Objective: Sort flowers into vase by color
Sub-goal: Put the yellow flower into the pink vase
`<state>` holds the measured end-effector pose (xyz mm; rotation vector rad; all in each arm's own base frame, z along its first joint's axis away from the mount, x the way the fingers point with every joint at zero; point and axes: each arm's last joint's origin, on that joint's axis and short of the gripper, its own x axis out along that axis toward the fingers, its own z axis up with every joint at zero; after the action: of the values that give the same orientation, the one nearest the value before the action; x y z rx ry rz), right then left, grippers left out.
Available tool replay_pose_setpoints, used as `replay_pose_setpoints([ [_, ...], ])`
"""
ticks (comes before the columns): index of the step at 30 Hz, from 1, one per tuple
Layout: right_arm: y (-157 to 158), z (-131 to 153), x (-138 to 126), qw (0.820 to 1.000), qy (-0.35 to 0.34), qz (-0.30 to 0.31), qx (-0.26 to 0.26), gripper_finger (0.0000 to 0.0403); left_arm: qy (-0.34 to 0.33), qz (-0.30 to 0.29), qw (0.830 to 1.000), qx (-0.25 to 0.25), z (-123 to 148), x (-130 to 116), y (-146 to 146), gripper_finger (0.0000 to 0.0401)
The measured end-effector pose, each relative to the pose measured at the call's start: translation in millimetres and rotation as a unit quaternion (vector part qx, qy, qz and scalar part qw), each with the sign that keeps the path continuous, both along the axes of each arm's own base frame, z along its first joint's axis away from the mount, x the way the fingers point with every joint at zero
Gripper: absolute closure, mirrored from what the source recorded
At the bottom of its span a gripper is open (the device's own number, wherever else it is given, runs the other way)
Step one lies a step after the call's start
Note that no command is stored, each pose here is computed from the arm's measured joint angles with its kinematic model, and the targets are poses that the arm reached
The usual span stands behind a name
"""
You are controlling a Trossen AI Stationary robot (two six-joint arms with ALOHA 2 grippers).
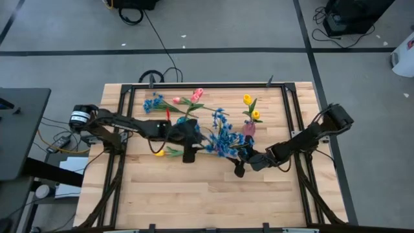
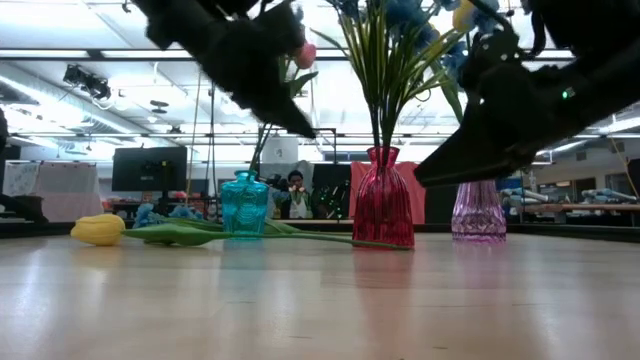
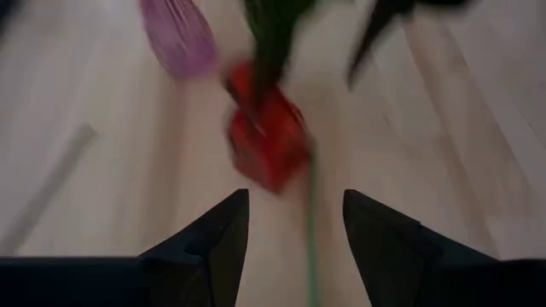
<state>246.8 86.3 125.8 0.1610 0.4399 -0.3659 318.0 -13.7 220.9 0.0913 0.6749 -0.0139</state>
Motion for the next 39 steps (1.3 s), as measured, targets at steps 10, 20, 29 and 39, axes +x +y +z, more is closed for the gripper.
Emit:
replay_pose_setpoints([
  [10,5,18,-18,1.0,0.01,0.018,0.007,0.0157,0.07,0.041,0.996,-0.022,-51,-31,-24,0.0204],
  [20,16,8,-24,1.0,0.003,0.014,0.01,0.0157,0.103,0.088,0.991,-0.009,-78,-53,-27,0.0204],
  [29,25,9,-25,0.999,-0.012,0.031,0.017,0.0164,0.122,0.095,0.988,0.004,-91,-58,-26,0.0226],
  [39,30,11,-26,0.999,-0.023,0.044,0.021,0.0176,0.134,0.08,0.987,0.023,-96,-58,-28,0.0312],
])
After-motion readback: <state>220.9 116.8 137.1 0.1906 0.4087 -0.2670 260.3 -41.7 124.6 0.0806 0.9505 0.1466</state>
